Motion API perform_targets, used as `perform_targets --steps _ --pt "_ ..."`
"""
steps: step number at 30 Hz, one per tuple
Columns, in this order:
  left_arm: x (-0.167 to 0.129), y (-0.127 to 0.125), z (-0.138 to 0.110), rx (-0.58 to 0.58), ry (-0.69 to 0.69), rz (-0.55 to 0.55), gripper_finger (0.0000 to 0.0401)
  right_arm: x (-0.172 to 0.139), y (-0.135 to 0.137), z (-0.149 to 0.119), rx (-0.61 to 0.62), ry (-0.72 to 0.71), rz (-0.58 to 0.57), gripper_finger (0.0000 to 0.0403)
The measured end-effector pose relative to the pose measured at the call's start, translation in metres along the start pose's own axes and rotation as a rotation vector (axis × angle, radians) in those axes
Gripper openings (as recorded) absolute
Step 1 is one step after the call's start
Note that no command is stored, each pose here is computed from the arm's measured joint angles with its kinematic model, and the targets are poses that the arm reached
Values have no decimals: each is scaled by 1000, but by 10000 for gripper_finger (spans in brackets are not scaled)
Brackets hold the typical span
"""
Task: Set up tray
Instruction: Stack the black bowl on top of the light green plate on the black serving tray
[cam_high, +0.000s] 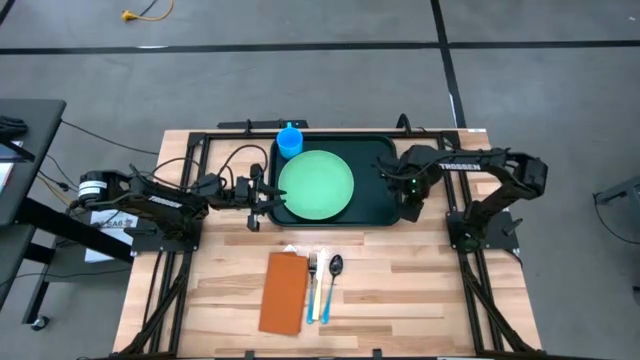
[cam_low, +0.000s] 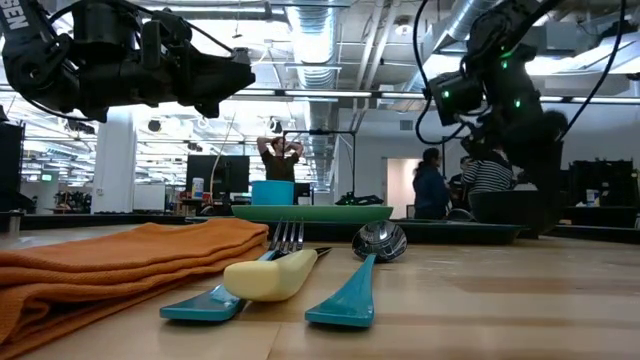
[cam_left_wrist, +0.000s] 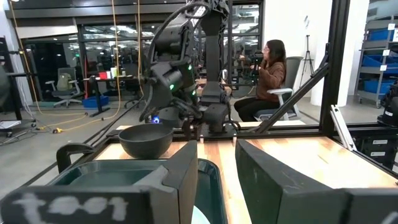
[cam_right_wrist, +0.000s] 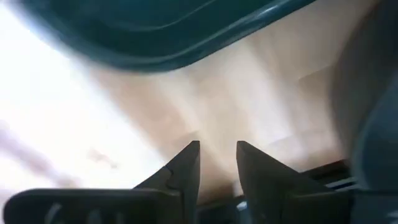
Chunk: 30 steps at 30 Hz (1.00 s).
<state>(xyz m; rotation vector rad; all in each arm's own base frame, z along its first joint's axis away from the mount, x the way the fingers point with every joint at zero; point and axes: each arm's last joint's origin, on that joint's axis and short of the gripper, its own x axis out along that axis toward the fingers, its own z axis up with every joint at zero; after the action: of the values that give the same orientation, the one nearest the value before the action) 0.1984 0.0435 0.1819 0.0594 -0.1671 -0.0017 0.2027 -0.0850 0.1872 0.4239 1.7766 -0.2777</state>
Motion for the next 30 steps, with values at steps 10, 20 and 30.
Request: perform_targets --steps 10,20,30 --pt "0 0 0 0 -1 0 98 -36 16 1 -24 -26 -147 143" --pt "0 0 0 0 -1 0 98 -39 2 4 -8 -50 -266 217" --pt "0 0 0 0 0 0 98 -37 -17 13 -7 -97 -208 222"
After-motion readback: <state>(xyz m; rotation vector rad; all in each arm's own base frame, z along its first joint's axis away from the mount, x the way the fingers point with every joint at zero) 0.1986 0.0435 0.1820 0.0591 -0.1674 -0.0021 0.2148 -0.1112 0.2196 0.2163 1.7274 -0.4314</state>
